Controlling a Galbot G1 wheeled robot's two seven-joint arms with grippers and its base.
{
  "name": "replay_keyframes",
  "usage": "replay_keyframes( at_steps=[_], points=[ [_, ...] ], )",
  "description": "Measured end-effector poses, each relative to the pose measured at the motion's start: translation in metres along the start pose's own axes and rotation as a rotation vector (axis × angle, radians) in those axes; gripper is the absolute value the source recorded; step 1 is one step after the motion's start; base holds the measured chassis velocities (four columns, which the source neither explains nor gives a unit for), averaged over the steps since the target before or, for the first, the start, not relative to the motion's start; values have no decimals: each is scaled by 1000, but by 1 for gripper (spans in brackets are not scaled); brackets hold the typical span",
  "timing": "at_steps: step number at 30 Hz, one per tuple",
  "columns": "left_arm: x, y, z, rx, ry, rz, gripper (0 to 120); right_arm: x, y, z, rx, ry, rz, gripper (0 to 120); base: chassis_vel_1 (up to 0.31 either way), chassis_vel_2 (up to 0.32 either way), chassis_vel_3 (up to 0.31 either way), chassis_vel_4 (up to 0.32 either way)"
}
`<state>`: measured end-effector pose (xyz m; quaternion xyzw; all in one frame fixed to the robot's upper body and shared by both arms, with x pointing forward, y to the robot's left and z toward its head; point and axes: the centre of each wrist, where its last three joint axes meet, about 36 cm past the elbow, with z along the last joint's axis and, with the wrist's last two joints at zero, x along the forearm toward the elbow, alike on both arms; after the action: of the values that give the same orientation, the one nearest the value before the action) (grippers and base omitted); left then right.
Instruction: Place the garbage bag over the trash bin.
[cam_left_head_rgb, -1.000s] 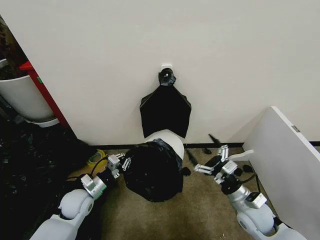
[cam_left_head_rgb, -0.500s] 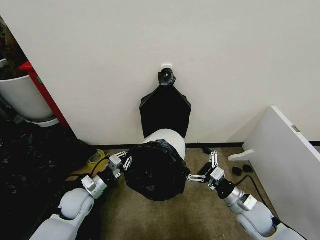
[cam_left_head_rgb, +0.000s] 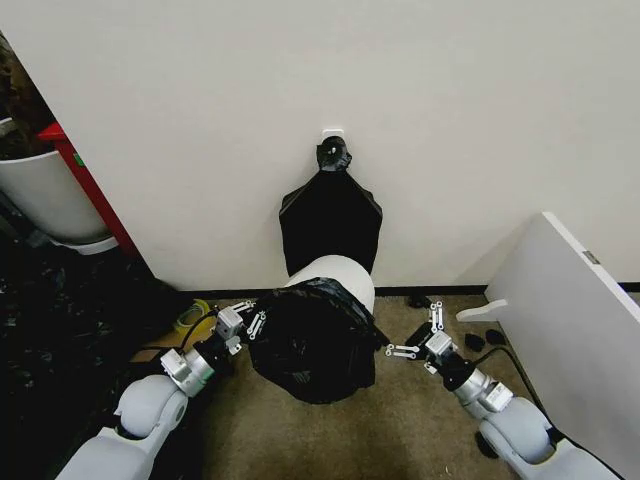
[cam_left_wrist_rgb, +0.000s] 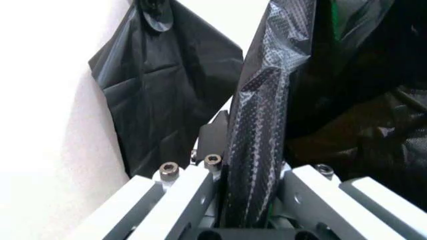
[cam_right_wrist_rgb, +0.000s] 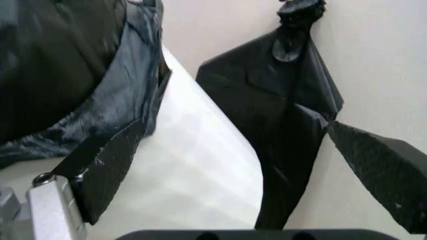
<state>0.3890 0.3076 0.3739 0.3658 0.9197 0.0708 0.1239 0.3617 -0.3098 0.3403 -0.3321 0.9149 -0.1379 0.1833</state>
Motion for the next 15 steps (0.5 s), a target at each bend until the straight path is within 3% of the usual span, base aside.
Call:
replay_keyframes(
  at_steps=[4, 10, 15],
  points=[
    [-2, 0, -3, 11, -12, 23, 1, -3, -7, 11, 22, -8, 10, 100, 0, 0, 0, 0],
    [-4, 2, -7, 66, -20, 22, 1, -21, -37, 32, 210, -78, -11, 100, 0, 0, 0, 0],
    [-7, 3, -5, 88, -12, 3, 1, -28, -38, 23, 217, -128, 10, 100, 0, 0, 0, 0]
  ],
)
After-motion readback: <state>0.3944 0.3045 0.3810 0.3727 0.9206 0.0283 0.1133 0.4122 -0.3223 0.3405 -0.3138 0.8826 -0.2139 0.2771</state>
